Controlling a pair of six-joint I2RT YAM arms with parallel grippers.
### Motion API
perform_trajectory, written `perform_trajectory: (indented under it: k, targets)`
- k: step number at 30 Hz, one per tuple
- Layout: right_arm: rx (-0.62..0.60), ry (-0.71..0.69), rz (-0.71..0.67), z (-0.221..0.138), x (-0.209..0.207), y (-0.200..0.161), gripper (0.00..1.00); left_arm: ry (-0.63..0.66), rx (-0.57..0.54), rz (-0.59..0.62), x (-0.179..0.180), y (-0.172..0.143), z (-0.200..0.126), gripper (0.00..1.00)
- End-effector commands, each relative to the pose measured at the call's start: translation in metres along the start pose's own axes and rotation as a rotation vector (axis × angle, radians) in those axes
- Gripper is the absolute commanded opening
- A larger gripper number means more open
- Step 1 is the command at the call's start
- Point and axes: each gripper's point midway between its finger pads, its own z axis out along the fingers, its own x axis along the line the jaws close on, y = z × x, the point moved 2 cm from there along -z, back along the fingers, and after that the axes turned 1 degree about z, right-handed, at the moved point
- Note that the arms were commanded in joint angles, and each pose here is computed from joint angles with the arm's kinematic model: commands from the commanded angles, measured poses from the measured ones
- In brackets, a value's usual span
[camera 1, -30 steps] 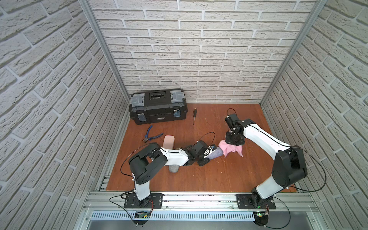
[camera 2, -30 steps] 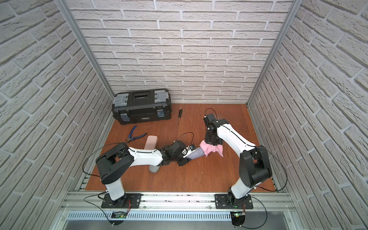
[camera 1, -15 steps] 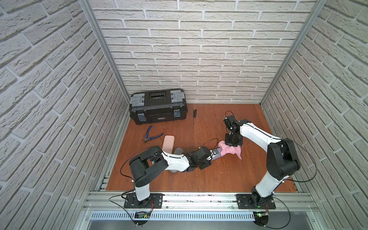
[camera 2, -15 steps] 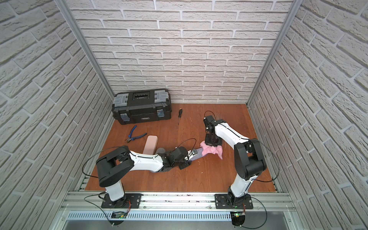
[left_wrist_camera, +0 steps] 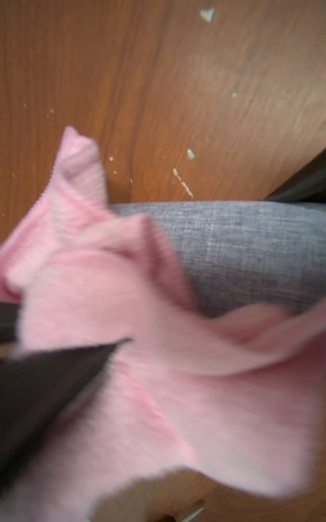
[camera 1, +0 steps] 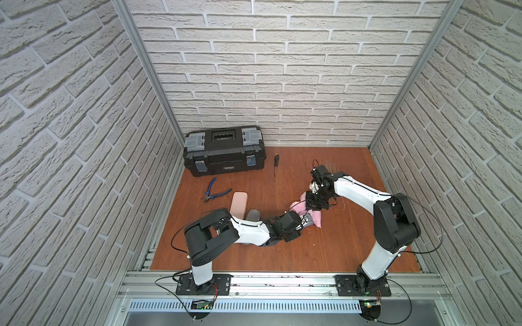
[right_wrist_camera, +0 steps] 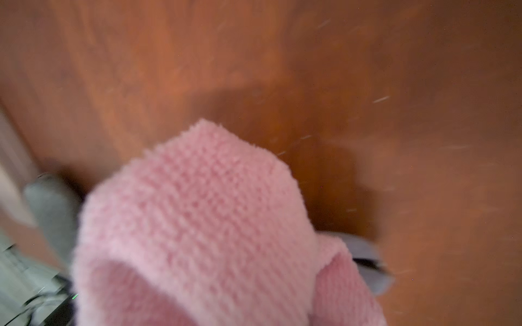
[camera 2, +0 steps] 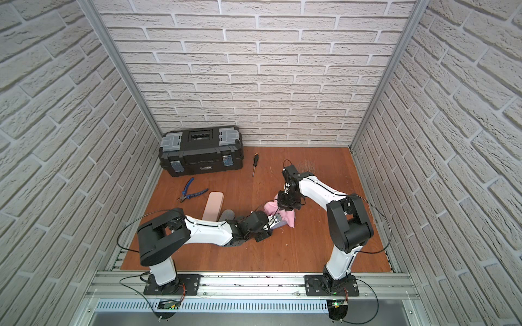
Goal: Wipe the eyeglass case
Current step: Wipe the dirt from the eyeglass case.
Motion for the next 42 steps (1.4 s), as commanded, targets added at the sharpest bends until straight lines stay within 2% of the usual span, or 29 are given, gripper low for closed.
perform_trajectory:
  k: [1, 3, 5, 9, 11, 14, 16, 18, 19, 21, 23, 27, 30, 33, 35, 38, 40, 42]
  targets:
    - [-0.071, -0.472, -0.101, -0.037, -0.074, 0.005, 0.02, 0.018, 0.053, 0.012, 0.001, -0.014, 0.001, 0.33]
    - [-0.127, -0.552, -0.152, -0.058, -0.072, 0.01, 0.02, 0.012, 0.056, 0.006, 0.0, -0.013, 0.001, 0.33]
    - [-0.154, -0.457, -0.164, -0.067, -0.049, 0.007, 0.02, 0.0, 0.058, 0.006, -0.001, -0.012, 0.0, 0.32]
    - [-0.052, 0.022, -0.075, -0.047, 0.025, -0.015, 0.02, -0.001, 0.056, 0.002, -0.001, -0.011, -0.001, 0.32]
    - [0.024, 0.184, -0.02, -0.024, 0.045, -0.025, 0.02, 0.006, 0.054, -0.002, 0.0, -0.011, -0.001, 0.32]
    - [0.117, 0.145, 0.057, 0.01, 0.011, -0.031, 0.02, 0.015, 0.058, -0.002, 0.001, -0.014, -0.001, 0.32]
    - [0.1, 0.031, 0.1, 0.015, -0.03, -0.026, 0.02, 0.022, 0.056, -0.005, 0.002, -0.015, -0.002, 0.31]
    - [-0.004, -0.244, 0.047, -0.008, -0.073, -0.009, 0.02, 0.033, 0.056, -0.001, 0.001, -0.016, -0.002, 0.31]
    - [-0.052, -0.34, 0.01, -0.023, -0.08, -0.001, 0.02, 0.04, 0.055, 0.008, 0.001, -0.015, -0.003, 0.31]
    - [-0.14, -0.416, -0.074, -0.051, -0.068, 0.013, 0.02, 0.057, 0.06, 0.044, -0.003, -0.015, -0.002, 0.31]
    - [-0.156, -0.33, -0.139, -0.057, -0.031, 0.016, 0.02, 0.071, 0.066, 0.075, -0.007, -0.016, -0.001, 0.31]
    - [-0.077, -0.099, -0.227, -0.034, 0.052, 0.003, 0.02, 0.124, 0.092, 0.139, -0.011, -0.018, 0.001, 0.31]
    - [0.019, 0.149, -0.172, -0.008, 0.098, -0.011, 0.02, 0.175, 0.124, 0.148, -0.006, -0.022, 0.002, 0.31]
    - [0.091, 0.336, -0.097, 0.006, 0.12, -0.018, 0.02, 0.188, 0.138, 0.142, -0.005, -0.025, 0.0, 0.3]
    - [0.134, 0.356, -0.058, 0.013, 0.11, -0.023, 0.02, 0.187, 0.145, 0.139, -0.005, -0.029, 0.0, 0.3]
    - [0.161, 0.292, 0.046, 0.023, 0.052, -0.025, 0.02, 0.185, 0.153, 0.13, -0.006, -0.031, -0.001, 0.29]
    - [0.143, 0.154, 0.069, 0.022, 0.003, -0.025, 0.02, 0.184, 0.159, 0.123, -0.006, -0.031, 0.0, 0.28]
    - [0.091, -0.049, 0.038, 0.012, -0.038, -0.018, 0.02, 0.182, 0.165, 0.116, -0.006, -0.032, 0.0, 0.27]
